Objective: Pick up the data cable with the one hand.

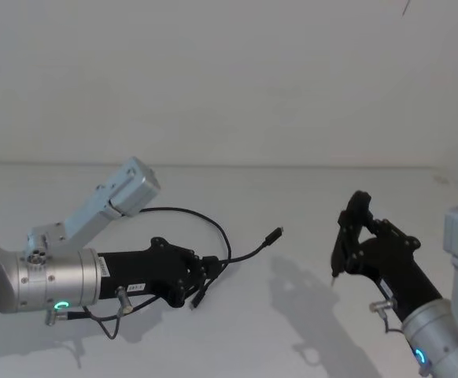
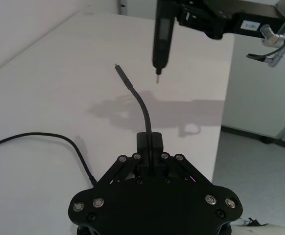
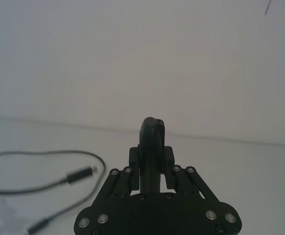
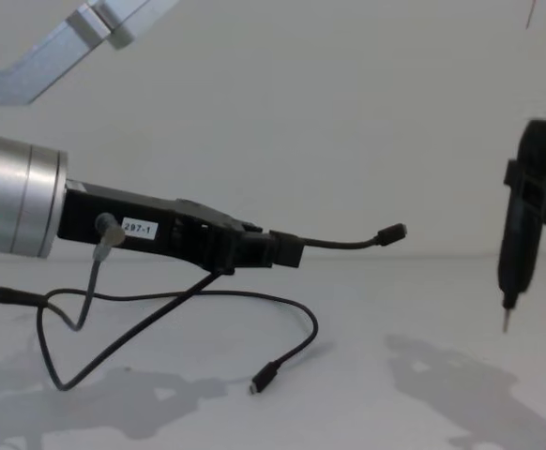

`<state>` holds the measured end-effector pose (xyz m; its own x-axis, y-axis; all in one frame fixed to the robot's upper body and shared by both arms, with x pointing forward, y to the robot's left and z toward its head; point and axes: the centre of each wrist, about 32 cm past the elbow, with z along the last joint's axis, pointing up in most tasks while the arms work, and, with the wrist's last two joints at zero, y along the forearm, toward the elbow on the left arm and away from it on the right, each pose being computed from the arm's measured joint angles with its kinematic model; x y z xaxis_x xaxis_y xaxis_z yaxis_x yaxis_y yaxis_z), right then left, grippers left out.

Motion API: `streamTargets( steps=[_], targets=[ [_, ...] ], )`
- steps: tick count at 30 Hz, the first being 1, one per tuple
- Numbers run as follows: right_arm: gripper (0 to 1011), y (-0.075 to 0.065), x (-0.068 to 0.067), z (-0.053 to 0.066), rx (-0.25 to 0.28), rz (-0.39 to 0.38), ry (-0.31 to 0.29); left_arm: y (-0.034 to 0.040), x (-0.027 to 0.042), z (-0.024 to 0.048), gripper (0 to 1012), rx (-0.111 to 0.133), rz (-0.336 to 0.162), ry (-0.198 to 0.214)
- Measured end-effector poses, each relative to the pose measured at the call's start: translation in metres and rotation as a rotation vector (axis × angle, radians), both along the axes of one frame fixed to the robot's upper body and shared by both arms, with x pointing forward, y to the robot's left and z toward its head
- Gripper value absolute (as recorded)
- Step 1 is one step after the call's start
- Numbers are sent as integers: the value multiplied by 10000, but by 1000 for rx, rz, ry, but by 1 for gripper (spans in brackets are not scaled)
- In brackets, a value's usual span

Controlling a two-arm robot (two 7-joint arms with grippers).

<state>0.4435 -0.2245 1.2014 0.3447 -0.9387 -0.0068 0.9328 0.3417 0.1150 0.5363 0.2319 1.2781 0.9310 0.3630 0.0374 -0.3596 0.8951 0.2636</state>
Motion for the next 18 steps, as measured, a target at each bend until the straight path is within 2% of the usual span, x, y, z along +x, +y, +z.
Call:
streamTargets(
  steps=[4, 11, 18],
  targets=[
    [279, 67, 10, 64, 31, 6, -17, 3, -20, 2, 44, -7, -8, 8],
    [279, 288, 57, 235, 113, 17, -66, 8, -46, 4, 44, -15, -17, 18],
    [279, 413, 104, 297, 152, 18, -95, 10, -58, 6, 44, -19, -22, 22]
  ],
)
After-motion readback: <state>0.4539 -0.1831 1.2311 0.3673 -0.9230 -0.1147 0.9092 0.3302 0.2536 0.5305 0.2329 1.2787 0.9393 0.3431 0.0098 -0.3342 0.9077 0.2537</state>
